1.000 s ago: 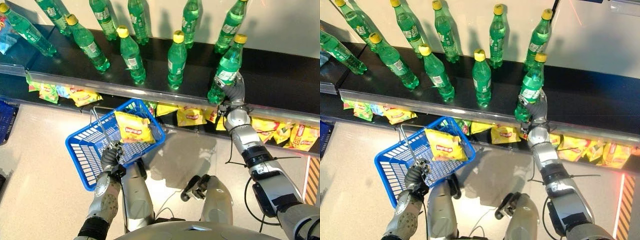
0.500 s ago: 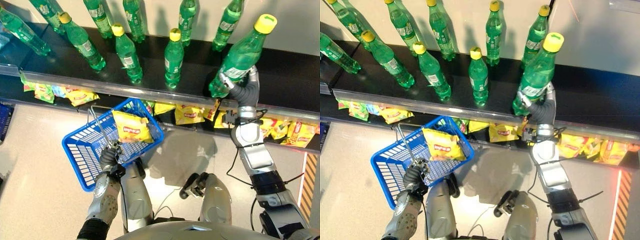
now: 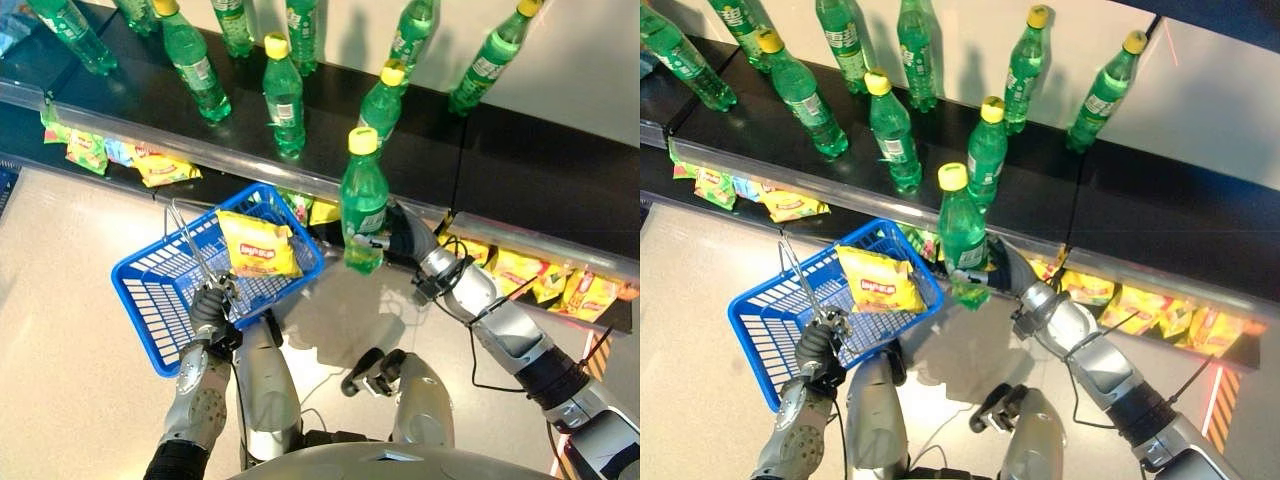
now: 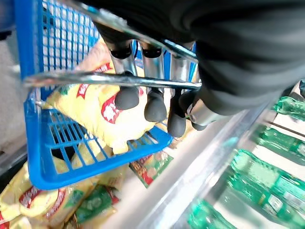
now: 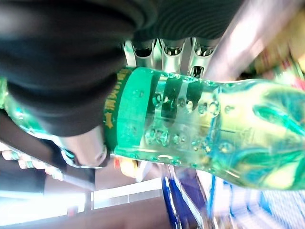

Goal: Pick up the snacks into the basket

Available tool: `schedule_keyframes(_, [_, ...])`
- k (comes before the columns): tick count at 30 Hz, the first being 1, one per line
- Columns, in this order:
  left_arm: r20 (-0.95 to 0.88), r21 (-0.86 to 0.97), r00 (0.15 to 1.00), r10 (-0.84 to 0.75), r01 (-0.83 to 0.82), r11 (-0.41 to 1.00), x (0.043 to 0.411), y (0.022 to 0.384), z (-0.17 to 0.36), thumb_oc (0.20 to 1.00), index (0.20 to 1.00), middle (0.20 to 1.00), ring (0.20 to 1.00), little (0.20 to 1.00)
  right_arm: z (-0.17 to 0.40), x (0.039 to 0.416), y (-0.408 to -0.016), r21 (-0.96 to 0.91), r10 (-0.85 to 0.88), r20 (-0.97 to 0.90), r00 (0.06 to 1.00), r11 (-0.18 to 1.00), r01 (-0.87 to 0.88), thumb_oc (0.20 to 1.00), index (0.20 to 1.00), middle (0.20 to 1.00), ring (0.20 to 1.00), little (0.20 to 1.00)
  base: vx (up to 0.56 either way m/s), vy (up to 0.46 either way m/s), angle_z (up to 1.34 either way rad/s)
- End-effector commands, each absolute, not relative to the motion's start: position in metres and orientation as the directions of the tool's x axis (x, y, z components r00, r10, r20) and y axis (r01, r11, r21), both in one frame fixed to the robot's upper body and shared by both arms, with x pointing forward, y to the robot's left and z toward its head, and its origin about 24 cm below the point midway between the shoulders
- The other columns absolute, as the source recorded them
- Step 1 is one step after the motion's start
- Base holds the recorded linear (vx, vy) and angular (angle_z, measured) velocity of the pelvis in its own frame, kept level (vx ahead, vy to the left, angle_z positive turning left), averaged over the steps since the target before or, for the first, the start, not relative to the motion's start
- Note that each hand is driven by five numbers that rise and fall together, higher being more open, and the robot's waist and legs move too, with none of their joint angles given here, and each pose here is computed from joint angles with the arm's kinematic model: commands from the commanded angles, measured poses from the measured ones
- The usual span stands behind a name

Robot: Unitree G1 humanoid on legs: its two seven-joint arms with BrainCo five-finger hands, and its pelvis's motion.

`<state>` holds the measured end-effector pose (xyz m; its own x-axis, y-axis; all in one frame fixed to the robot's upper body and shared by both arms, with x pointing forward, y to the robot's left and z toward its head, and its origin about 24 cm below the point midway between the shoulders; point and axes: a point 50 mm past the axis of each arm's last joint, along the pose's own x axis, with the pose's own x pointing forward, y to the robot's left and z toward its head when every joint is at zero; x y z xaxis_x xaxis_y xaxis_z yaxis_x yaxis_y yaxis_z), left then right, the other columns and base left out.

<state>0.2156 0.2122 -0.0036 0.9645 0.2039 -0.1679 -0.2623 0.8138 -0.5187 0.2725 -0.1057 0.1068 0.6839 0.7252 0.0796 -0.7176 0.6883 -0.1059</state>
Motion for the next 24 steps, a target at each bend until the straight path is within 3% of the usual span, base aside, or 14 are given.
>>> schedule_keyframes(1, [0.14,-0.517,0.988,0.072,0.011,0.856,0.224,0.202,0.052,0.2,0.2,0.2,0.2,0.2,0.141,0.276,-0.087,0.015,0.814,0.217,0.539,0.549,-0.836,0.2,0.2,0.2,0.2,0.2,0.02,-0.035,0.18])
schedule_keyframes(5, [0.174,-0.519,0.985,0.009,0.084,0.851,0.226,0.194,0.059,0.2,0.2,0.2,0.2,0.2,0.124,0.287,-0.087,0.031,0.85,0.071,0.522,0.521,-0.853,0.2,0.2,0.2,0.2,0.2,0.01,-0.033,0.14])
schedule_keyframes(11, [0.197,-0.509,0.98,-0.033,0.131,0.851,0.23,0.189,0.066,0.2,0.2,0.2,0.2,0.2,0.128,0.323,-0.088,-0.164,0.789,-0.032,0.614,0.601,-0.782,0.2,0.2,0.2,0.2,0.2,-0.01,-0.014,0.14])
schedule_keyframes(20, [0.228,-0.526,0.969,-0.093,0.203,0.826,0.236,0.172,0.078,0.2,0.2,0.2,0.2,0.2,0.16,0.368,-0.045,-0.239,0.613,0.129,0.779,0.782,-0.576,0.2,0.2,0.2,0.2,0.2,-0.01,0.0,0.02])
schedule_keyframes(24, [0.241,-0.535,0.962,-0.128,0.242,0.809,0.238,0.163,0.081,0.2,0.2,0.2,0.2,0.2,0.169,0.37,-0.029,-0.261,0.558,0.205,0.804,0.823,-0.505,0.2,0.2,0.2,0.2,0.2,-0.02,-0.001,0.15])
